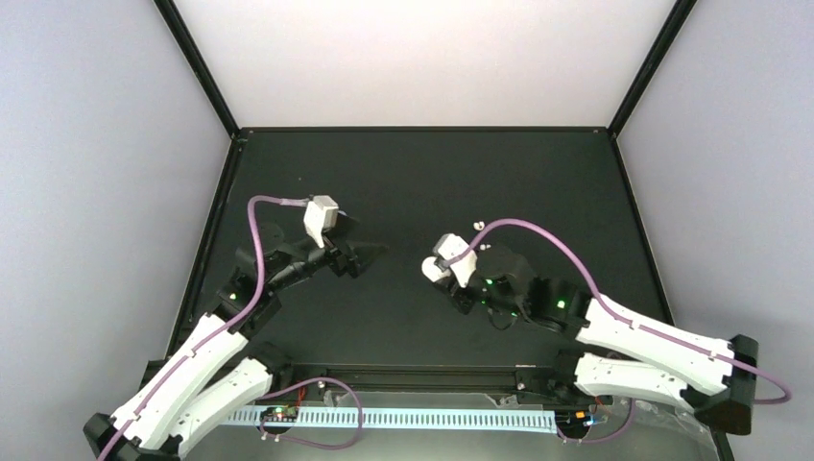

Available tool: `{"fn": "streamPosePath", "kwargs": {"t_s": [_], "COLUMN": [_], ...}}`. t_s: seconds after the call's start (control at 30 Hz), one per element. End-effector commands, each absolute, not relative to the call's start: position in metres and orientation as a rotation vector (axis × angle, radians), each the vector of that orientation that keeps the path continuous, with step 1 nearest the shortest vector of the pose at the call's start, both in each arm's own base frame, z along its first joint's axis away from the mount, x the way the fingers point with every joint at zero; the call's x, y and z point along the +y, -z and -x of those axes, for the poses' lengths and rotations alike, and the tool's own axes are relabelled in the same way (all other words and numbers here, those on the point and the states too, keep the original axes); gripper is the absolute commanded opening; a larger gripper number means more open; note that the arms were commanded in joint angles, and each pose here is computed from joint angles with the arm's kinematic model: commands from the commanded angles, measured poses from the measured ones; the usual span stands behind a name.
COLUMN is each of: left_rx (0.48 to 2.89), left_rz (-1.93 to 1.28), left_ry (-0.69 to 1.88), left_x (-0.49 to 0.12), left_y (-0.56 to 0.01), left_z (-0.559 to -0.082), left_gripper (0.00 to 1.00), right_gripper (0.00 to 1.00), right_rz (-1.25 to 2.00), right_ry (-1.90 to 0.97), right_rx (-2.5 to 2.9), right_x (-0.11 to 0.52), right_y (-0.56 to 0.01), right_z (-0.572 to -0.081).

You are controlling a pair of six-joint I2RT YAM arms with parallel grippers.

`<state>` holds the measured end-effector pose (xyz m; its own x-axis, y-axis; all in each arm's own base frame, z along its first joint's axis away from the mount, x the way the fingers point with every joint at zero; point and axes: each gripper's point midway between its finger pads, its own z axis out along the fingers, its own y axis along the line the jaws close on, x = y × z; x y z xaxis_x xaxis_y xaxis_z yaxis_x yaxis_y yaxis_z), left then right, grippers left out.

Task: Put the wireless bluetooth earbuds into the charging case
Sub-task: Pick up the charging case at the center of the board.

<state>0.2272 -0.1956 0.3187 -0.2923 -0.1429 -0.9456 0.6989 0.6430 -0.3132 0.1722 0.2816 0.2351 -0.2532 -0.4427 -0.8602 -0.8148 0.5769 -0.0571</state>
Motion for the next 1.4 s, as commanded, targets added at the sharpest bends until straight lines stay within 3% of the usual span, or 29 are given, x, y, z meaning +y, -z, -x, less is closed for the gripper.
{"fn": "streamPosePath", "kwargs": {"t_s": [0.0,0.17,0.6,1.37], "left_rx": [1.564,1.617,1.920,1.989], "left_rz": [-0.716,-0.843,-0.663,-0.718], "left_ry": [1.134,1.269,1.326,1.424], "left_x": [-0.237,-0.270,-0.312,-0.343], "left_y": [-0.334,-0.325,-0.292,-0.279], "left_z": [-0.185,-0.167,-0.202,-0.190], "left_gripper": [0.99,0.98,0.78,0.53], "right_gripper": [0.36,0.36,0.36,0.36], "right_rz": [1.002,0.997,0.988,0.986], "right_ry": [-0.473,-0.500,-0.479,-0.474], "right_rx": [1.792,1.738,1.738,1.740], "right_x": [0.263,0.258,0.260,0.266], "right_y": [-0.248,-0.260,-0.263,-0.263], "right_z": [-0.169,-0.163,-0.168,-0.171]}}
